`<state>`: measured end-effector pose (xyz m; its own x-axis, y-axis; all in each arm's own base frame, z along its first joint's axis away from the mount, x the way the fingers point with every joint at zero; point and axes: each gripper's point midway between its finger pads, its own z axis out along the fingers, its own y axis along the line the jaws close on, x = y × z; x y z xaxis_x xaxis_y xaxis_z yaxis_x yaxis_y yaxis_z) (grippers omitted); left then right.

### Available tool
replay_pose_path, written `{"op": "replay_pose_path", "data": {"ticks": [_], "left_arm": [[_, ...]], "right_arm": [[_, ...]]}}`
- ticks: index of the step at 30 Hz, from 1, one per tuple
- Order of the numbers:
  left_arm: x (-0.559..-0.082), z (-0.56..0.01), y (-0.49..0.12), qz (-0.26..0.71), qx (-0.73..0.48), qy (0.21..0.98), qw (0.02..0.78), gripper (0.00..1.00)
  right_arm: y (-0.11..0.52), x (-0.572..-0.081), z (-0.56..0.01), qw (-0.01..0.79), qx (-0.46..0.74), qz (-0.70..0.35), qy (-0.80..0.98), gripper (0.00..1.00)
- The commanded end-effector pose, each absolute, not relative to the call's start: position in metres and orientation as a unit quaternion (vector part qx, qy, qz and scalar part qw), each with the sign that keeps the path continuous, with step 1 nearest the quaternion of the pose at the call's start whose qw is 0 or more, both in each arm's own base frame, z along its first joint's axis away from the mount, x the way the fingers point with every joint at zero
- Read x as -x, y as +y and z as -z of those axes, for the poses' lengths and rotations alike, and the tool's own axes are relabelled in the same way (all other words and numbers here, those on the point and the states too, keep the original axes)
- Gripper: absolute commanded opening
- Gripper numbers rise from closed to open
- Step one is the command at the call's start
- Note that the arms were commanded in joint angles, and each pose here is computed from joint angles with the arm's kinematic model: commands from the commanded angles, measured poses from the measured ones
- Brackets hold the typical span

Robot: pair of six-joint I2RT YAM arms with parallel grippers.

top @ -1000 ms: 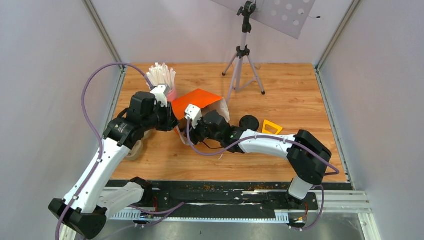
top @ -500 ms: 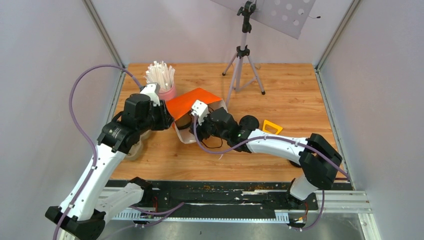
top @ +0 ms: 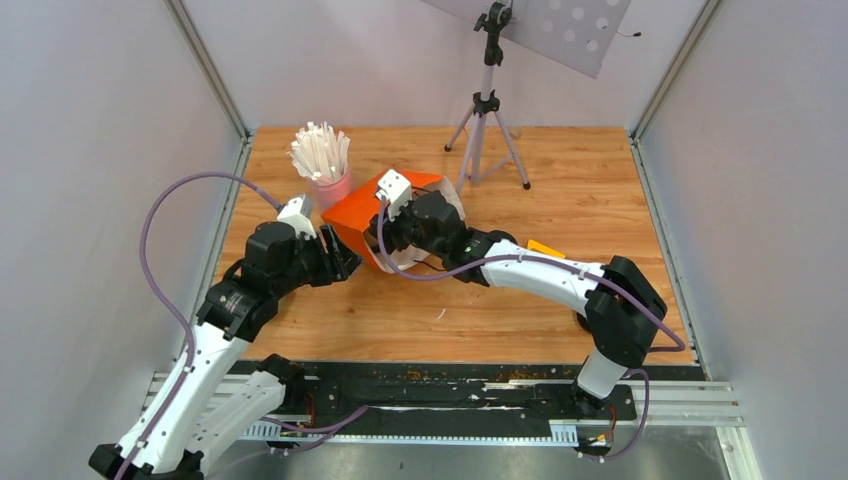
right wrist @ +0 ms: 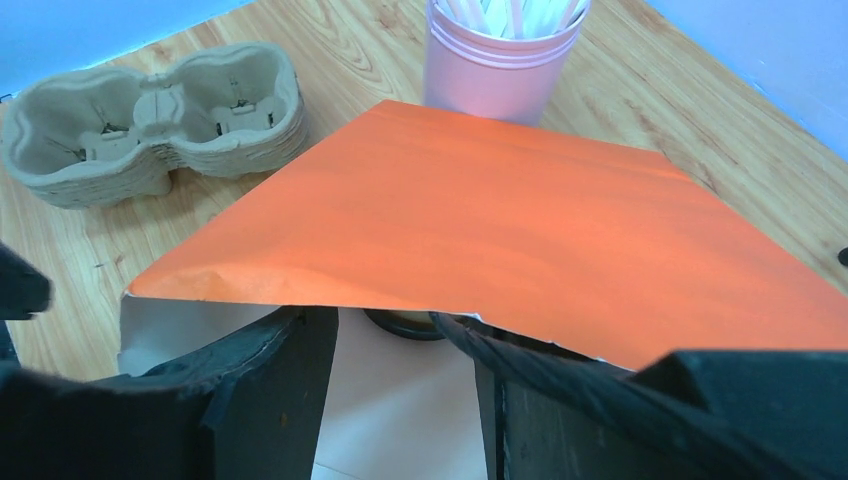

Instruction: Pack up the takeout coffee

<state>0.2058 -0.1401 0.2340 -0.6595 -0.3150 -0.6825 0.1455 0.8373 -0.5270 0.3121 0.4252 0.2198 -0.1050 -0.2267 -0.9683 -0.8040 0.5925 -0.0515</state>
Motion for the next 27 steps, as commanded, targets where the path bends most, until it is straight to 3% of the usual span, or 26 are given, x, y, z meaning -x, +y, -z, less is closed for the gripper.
{"op": "replay_pose_path", "data": {"ticks": [1, 13, 27], "left_arm": [[-0.223, -0.254, -0.155, 0.328, 0.058, 0.832, 0.444, 0.63], [-0.227, -0.246, -0.161, 0.343, 0.072, 0.827, 0.439, 0.66], [-0.207, -0.247, -0.117, 0.255, 0.099, 0.846, 0.458, 0.67]], "right_arm": [[0.437, -0.315, -0.247, 0.576, 0.343, -0.292, 0.682, 0.51], [0.463, -0.302, -0.267, 0.563, 0.337, -0.345, 0.671, 0.51], [0.493, -0.273, -0.275, 0.544, 0.342, -0.363, 0.675, 0.51]]}}
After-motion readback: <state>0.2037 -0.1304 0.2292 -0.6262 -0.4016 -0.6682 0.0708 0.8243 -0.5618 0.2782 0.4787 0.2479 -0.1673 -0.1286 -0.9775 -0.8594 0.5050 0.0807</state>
